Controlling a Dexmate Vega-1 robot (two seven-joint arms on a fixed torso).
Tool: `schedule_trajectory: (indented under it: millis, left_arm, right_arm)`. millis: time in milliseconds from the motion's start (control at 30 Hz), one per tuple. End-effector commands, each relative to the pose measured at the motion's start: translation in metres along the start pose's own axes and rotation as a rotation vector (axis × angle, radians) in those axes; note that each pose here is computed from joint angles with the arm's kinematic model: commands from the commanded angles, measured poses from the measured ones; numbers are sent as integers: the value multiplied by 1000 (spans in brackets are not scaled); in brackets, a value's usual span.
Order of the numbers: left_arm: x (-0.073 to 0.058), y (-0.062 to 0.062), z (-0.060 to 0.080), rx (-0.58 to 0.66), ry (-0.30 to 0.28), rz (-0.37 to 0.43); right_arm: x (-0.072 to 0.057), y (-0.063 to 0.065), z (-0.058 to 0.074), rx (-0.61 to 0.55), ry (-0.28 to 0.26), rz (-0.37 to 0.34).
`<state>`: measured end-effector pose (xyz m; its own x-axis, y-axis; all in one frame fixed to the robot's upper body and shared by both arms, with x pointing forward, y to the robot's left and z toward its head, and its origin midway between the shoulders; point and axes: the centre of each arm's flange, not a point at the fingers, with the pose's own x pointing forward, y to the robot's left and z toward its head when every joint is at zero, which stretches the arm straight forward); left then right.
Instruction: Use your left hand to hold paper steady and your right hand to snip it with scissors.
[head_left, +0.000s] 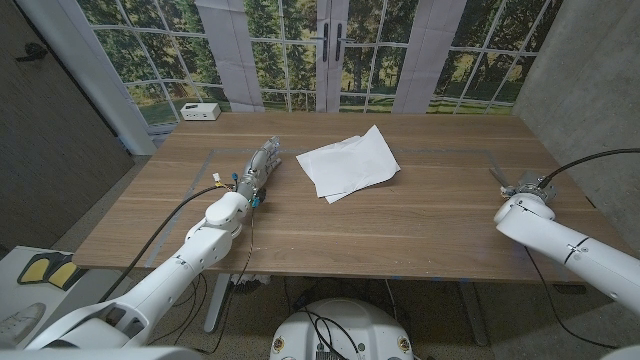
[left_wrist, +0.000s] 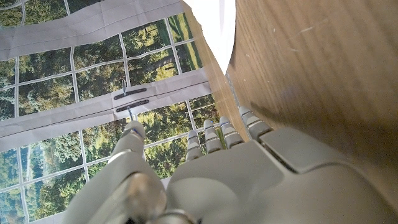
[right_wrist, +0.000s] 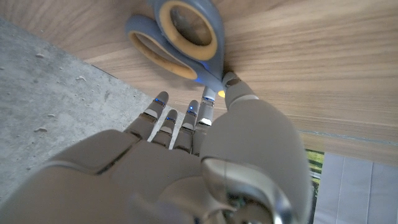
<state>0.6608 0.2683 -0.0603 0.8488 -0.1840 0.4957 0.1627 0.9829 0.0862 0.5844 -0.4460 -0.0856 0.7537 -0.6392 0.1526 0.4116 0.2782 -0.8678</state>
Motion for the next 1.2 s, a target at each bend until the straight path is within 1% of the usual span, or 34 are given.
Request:
schedule_trajectory:
  millis: [33,167,267,400,700,867,1000,1167,1200]
  left_arm:
    - [-1,0,-1,-1,-1,0]
    - [-2,1,0,-1,-3,2]
    - [-3,1,0,-1,-3,3]
    - [-4,2,0,-2,-3,3]
    - [-6,3,-1,-2,0,4]
    - [-6,4,0,0,1,3]
    - [-5,4,0,1,1,2]
    - [-4,3,0,0,1,-1]
    - [-3,3,0,-2,1,-2]
  right_arm:
    - [-10,-19,-3,62,-33,-71]
    - [-12,-27,-2,72,-49,-89]
    - [-13,-33,0,73,-51,-100]
    - [-15,-38,2,71,-66,-108]
    - [-19,-43,4,84,-83,-130]
    - [-22,-47,5,121,-95,-145]
    - [-23,-49,5,137,-98,-146]
    - [-23,-52,5,177,-119,-134]
    - [-23,-52,5,179,-113,-131]
